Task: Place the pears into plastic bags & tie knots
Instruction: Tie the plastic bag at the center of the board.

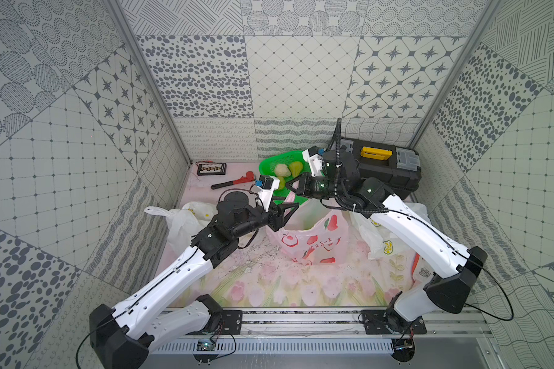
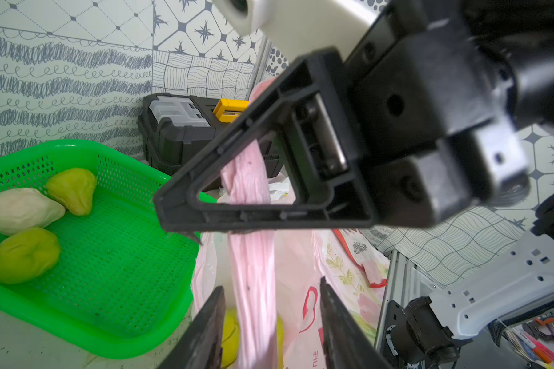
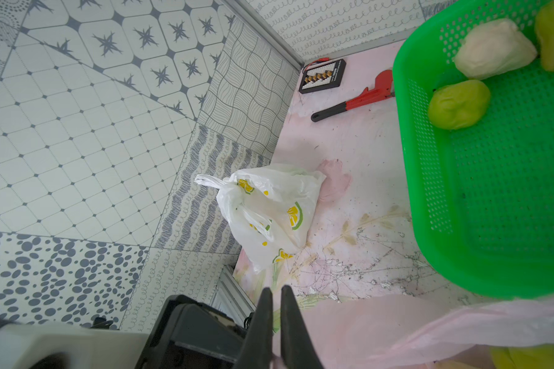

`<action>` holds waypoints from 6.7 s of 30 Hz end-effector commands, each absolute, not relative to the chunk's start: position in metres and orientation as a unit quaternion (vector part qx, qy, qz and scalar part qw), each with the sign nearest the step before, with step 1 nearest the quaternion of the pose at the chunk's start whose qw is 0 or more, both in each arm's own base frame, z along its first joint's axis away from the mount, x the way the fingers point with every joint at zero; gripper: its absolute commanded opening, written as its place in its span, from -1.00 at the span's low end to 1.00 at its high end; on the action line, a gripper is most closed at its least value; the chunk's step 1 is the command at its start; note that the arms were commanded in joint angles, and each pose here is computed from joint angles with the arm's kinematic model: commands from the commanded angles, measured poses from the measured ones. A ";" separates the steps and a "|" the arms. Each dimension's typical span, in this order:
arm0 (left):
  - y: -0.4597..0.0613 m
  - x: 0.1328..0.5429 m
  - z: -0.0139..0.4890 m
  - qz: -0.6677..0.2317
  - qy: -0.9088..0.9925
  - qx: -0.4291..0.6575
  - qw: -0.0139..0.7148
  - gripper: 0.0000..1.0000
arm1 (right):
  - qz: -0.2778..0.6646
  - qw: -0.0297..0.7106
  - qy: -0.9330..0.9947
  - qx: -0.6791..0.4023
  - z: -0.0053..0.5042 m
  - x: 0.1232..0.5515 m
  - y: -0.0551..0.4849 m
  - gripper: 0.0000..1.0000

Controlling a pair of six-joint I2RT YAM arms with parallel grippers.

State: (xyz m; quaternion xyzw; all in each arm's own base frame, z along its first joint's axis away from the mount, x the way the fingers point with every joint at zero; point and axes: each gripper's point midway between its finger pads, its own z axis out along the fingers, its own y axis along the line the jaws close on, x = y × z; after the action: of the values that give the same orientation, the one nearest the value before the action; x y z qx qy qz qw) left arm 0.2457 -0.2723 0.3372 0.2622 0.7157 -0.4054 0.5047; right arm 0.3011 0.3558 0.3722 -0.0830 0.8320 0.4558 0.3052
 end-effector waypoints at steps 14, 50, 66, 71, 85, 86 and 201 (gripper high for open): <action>-0.254 0.277 0.305 -0.354 0.766 0.236 0.482 -1.00 | 0.482 0.371 0.784 -0.125 0.430 0.289 0.315 -0.16; -0.240 0.272 0.290 -0.357 0.808 0.196 0.426 -1.00 | 0.362 0.490 0.784 -0.118 0.271 0.405 0.222 0.30; -0.258 0.260 0.286 -0.359 0.854 0.251 0.282 -0.82 | 0.261 0.485 0.789 -0.273 0.283 0.315 0.252 -0.92; -0.263 0.258 0.268 -0.362 0.859 0.278 0.231 -0.77 | 0.260 0.489 0.768 -0.321 0.295 0.280 0.269 -0.97; -0.277 0.223 0.287 -0.470 0.772 0.380 0.199 -0.43 | 0.233 0.458 0.762 -0.394 0.282 0.271 0.309 -0.98; -0.276 0.221 0.288 -0.469 0.769 0.385 0.203 -0.40 | 0.236 0.455 0.762 -0.397 0.282 0.270 0.310 -0.98; -0.270 0.257 0.284 -0.407 0.776 0.386 0.290 -1.00 | 0.489 0.221 0.840 -0.082 0.322 0.306 0.326 -0.42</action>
State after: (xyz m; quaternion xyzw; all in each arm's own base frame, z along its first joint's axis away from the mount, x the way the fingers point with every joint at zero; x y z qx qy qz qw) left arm 0.2501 -0.2718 0.2794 0.3726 0.7799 -0.4286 0.2632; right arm 0.3112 0.3188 0.2922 -0.0667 0.8615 0.4583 0.2082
